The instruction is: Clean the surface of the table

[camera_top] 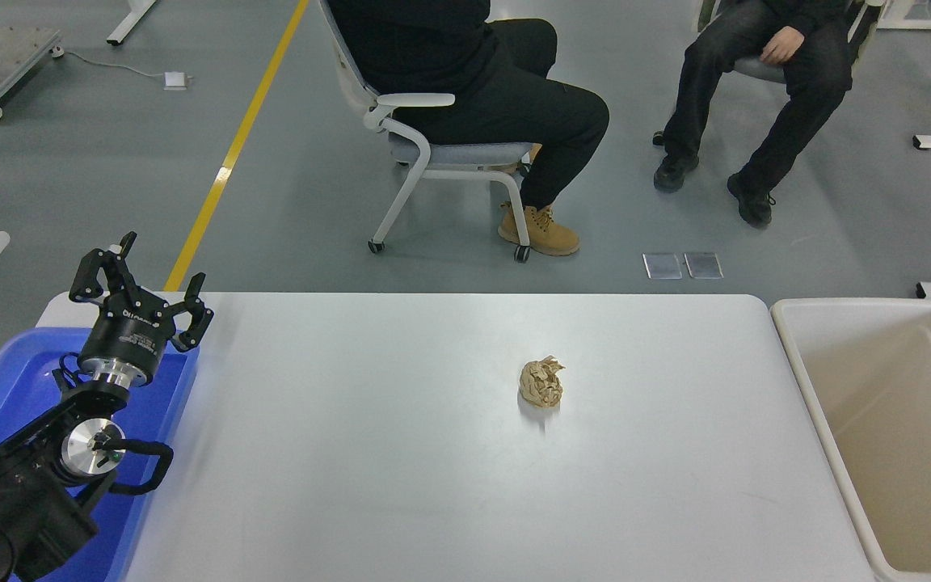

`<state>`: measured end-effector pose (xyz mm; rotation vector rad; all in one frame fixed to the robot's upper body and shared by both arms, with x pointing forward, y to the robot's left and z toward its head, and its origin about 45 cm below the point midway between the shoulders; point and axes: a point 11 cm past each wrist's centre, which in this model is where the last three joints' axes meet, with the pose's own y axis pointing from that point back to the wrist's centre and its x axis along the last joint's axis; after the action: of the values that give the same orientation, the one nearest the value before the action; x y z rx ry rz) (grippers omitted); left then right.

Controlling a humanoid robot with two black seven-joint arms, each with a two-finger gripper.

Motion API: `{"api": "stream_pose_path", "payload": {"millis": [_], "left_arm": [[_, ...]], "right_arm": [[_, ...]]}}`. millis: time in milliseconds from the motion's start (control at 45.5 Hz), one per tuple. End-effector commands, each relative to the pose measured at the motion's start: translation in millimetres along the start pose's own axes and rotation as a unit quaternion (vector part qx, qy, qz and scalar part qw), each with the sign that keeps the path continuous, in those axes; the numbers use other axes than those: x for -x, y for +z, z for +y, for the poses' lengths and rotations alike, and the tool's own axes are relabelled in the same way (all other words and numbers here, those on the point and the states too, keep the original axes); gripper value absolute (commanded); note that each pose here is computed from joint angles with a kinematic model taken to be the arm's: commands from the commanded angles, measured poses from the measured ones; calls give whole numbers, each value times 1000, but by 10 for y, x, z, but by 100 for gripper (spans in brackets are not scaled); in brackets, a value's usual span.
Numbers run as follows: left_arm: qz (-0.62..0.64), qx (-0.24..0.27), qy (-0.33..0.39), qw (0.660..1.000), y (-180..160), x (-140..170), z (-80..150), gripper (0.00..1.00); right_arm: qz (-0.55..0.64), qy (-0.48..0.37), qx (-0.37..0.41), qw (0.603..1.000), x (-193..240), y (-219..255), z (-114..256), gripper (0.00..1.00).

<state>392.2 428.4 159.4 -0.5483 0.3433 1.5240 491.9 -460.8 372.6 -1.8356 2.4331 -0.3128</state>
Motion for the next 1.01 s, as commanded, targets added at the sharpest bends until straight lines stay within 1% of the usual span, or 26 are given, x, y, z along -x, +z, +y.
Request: {"api": "stream_pose_path", "payload": {"millis": [0,176,352,571,681,835,989], "left_arm": [[0,0,-1,1000,2,0,0,100],[0,0,0,1000,2,-1,0,100],[0,0,0,1000,-5,3,0,100],[0,0,0,1000,-5,3,0,100],[0,0,0,1000,2,-1,0,100],[0,0,0,1000,2,-1,0,100],[0,0,0,1000,2,-1,0,100]], "right_arm": [[-75,-31,16,997,421,191,124,99],[-105,-39,71,991,584,529,250,99],[-147,-74,104,981,736,901,480,99],[-151,-74,150,974,721,1407,836,99],[-147,-64,157,975,632,1572,981,99],[-143,-54,143,978,547,1662,1091,99],[-152,-62,120,979,607,1683,1157,99]]}}
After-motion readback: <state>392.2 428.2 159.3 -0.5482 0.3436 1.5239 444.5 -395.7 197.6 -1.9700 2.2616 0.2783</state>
